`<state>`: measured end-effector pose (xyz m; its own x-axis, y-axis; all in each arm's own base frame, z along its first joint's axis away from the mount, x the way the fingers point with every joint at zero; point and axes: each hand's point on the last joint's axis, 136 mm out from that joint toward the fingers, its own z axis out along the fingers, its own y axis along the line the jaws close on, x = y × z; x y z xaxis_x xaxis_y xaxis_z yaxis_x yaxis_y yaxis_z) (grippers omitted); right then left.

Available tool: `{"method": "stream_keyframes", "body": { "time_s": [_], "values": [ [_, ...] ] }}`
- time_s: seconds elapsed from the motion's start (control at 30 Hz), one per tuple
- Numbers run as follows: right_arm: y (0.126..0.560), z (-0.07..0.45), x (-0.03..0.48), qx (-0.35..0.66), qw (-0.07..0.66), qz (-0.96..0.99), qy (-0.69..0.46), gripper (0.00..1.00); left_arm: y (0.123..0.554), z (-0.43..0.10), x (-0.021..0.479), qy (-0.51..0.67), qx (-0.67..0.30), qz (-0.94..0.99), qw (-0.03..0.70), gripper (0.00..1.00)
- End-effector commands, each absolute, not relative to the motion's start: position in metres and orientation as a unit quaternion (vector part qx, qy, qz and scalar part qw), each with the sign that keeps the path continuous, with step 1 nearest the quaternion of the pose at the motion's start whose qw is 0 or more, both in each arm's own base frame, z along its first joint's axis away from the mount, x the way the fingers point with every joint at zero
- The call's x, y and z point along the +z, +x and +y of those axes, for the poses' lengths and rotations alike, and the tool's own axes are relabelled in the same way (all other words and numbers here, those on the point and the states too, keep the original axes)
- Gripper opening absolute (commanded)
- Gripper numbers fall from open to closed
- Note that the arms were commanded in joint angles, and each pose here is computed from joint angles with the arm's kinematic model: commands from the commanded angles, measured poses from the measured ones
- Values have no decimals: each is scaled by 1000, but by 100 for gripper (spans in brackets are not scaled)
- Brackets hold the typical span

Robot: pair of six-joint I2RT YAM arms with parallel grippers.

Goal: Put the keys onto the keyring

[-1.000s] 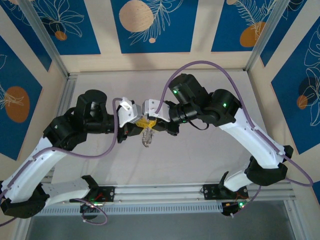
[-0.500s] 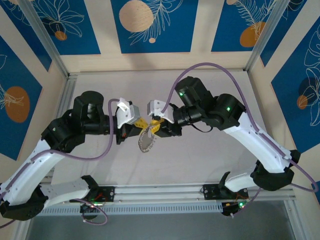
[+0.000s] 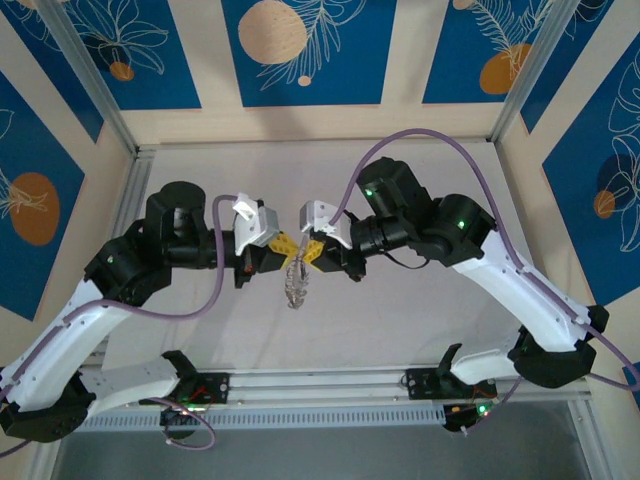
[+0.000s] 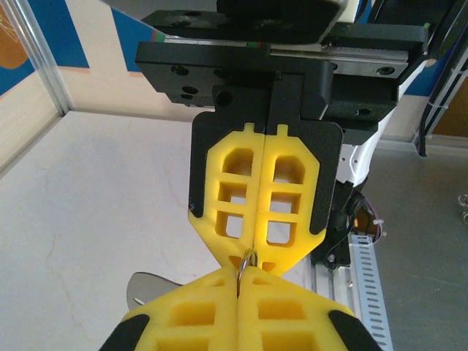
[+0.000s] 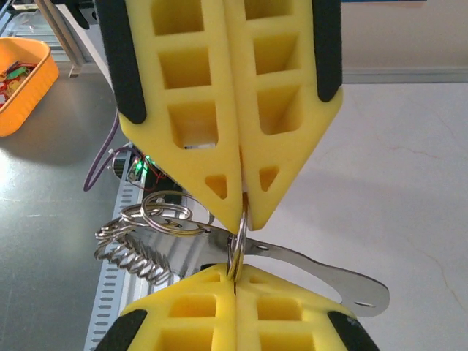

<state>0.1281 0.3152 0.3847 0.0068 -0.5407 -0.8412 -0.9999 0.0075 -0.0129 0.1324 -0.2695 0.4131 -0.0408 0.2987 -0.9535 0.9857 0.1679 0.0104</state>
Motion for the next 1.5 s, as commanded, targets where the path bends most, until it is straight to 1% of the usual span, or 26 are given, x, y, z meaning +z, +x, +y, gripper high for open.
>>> {"method": "stream_keyframes", "body": {
  "time_s": [0.0, 0.23, 0.37, 0.53, 0.67, 0.83, 1.07, 1.47],
  "values": [
    [123, 318, 387, 360, 340, 614, -614, 0, 121, -269, 450, 516, -416, 559, 499, 0],
    [118, 324, 407, 398, 366, 583, -606, 0, 111, -272, 470, 509, -457, 524, 508, 0],
    [111, 322, 421, 427, 376, 562, -600, 2, 107, -271, 476, 509, -467, 514, 509, 0],
    [112, 313, 426, 437, 382, 562, -589, 0, 105, -267, 481, 507, -467, 509, 516, 0],
    [115, 306, 428, 429, 394, 570, -580, 0, 108, -265, 477, 508, -452, 520, 517, 0],
    [113, 295, 445, 430, 417, 561, -571, 0, 117, -265, 463, 513, -424, 546, 509, 0],
    [114, 287, 464, 439, 441, 551, -556, 0, 123, -266, 454, 520, -409, 557, 503, 0],
    [114, 292, 473, 454, 436, 543, -556, 0, 126, -266, 446, 524, -397, 567, 496, 0]
  ]
}}
